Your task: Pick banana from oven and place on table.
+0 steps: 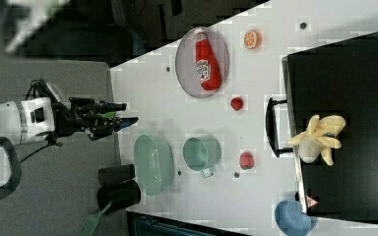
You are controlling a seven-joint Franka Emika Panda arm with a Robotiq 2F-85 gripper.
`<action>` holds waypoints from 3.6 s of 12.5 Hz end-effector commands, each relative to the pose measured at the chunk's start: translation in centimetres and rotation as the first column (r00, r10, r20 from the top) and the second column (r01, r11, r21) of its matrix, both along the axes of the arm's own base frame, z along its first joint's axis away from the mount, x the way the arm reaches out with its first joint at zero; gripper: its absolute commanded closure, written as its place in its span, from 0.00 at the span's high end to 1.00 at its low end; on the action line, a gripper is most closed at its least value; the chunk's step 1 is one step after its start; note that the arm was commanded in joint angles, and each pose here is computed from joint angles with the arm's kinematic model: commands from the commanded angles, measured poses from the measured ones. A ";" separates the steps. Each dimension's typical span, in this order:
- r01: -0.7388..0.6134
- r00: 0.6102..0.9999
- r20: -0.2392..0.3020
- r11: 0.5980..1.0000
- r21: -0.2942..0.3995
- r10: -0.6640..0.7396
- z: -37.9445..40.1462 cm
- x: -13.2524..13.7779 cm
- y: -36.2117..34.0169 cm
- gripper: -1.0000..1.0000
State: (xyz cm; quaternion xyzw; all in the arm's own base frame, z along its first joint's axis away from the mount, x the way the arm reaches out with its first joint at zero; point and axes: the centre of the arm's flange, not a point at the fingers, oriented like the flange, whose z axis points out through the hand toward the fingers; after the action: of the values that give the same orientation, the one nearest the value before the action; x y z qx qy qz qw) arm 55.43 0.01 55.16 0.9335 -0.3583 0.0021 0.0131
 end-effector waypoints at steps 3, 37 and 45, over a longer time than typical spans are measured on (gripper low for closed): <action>0.219 0.976 0.005 0.976 -0.013 -0.219 9.5 -12.9 -2.0 1.00; 0.104 0.994 0.025 0.994 -0.032 -0.104 -19.2 -9.2 -36.1 0.25; -0.089 0.996 -0.028 0.993 -0.080 0.087 1.5 -4.9 -29.8 0.25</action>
State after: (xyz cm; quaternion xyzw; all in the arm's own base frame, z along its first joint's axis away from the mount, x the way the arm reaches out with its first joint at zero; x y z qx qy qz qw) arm 49.16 -33.70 48.50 0.9318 -0.3539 -0.0542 0.0597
